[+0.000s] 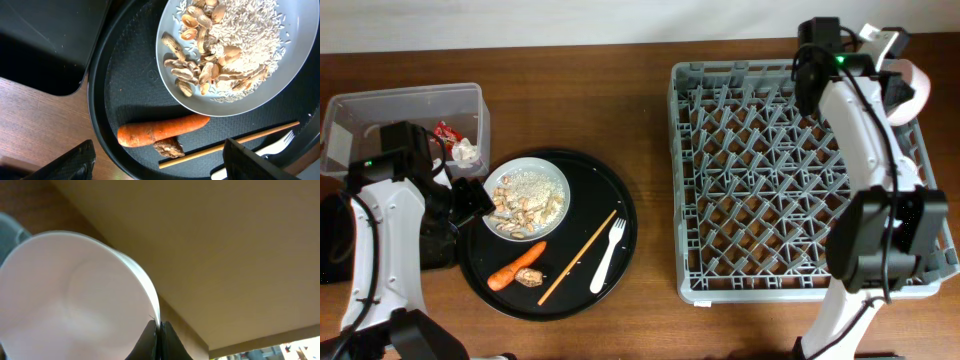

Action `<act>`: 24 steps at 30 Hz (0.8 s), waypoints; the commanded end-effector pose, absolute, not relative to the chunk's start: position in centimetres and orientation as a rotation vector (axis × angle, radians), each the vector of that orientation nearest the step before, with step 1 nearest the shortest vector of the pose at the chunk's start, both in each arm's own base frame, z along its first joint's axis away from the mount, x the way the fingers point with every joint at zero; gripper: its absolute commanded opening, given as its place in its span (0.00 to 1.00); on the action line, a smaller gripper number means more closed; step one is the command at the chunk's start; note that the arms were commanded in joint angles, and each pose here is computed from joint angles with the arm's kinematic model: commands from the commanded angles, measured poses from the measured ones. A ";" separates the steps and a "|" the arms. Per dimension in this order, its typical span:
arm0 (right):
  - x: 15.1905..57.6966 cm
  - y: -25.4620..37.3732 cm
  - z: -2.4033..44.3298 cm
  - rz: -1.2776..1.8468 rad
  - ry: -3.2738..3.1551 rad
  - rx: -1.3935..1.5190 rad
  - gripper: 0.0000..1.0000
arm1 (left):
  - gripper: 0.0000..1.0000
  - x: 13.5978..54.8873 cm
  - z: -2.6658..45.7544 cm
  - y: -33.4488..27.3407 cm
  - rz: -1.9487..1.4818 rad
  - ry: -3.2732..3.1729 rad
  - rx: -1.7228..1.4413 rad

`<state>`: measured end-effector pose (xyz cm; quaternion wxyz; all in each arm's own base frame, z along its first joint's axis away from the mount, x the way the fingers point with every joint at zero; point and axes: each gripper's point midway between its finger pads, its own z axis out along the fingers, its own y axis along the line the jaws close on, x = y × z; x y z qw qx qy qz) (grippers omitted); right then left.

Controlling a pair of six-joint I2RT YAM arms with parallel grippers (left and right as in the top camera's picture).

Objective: Sort waste into correct bins and load items into the dishwasher rack
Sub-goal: 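Place the pink bowl at the back of the rack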

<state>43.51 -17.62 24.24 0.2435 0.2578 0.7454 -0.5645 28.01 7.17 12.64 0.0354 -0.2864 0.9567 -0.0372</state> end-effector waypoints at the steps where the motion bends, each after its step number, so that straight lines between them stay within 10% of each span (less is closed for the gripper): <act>1: 45.0 -16.8 20.5 -1.591 2.096 0.622 0.04 | 0.81 28.0 12.7 7.1 -0.126 2.937 -0.904; 10: 48.3 -9.0 13.6 -1.324 2.319 0.416 0.06 | 0.81 28.0 12.7 7.1 -0.126 2.937 -0.905; 16: 47.3 -6.3 11.3 -1.197 2.494 0.321 0.39 | 0.81 28.0 12.7 7.1 -0.126 2.934 -0.904; 21: 45.2 -6.7 13.9 -1.184 2.475 0.440 0.89 | 0.81 28.1 12.7 7.1 -0.126 2.932 -0.902; 24: 44.5 -5.5 18.8 -0.938 2.449 0.518 0.97 | 0.81 28.2 12.7 7.2 -0.126 2.929 -0.901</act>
